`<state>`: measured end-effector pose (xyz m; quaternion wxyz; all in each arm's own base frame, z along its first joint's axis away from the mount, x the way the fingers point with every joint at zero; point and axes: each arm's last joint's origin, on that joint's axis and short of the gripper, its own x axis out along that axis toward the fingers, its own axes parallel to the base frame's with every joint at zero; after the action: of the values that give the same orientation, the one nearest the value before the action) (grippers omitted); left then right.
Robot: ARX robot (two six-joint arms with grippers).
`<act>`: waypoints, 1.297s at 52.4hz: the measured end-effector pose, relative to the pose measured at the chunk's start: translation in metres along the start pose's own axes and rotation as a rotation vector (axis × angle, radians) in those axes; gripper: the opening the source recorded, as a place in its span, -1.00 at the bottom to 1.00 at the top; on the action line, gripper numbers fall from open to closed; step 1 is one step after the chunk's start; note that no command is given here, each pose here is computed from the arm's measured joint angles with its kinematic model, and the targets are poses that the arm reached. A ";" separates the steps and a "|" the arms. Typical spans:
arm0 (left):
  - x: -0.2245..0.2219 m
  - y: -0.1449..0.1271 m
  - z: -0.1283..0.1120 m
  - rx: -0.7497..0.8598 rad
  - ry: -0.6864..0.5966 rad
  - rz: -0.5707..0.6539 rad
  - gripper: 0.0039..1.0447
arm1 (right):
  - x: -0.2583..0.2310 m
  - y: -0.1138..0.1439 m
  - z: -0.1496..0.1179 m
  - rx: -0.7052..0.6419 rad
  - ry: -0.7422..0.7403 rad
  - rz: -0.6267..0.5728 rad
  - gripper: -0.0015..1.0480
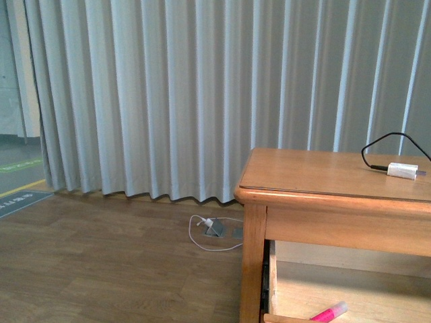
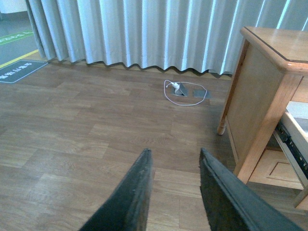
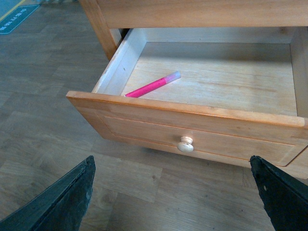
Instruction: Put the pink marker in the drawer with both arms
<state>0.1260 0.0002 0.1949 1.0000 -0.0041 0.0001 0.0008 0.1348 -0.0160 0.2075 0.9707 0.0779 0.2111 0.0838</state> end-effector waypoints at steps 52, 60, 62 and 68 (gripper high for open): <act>-0.029 0.000 -0.024 0.004 -0.019 -0.002 -0.93 | 0.000 0.000 0.000 0.000 0.000 0.000 0.84; -0.029 0.000 -0.024 0.004 -0.021 -0.002 -0.93 | 0.000 0.000 0.000 0.000 0.000 0.000 0.84; -0.029 0.000 -0.024 0.003 -0.021 -0.002 -0.92 | 0.000 0.000 0.000 0.000 0.000 0.000 0.84; -0.029 0.000 -0.024 0.003 -0.021 -0.002 -0.51 | 0.000 0.000 -0.001 -0.018 -0.024 -0.024 0.84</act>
<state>0.0965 0.0000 0.1712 0.9999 -0.0024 -0.0104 0.0000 0.1349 -0.0157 0.2069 0.9748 0.0675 0.1994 0.0731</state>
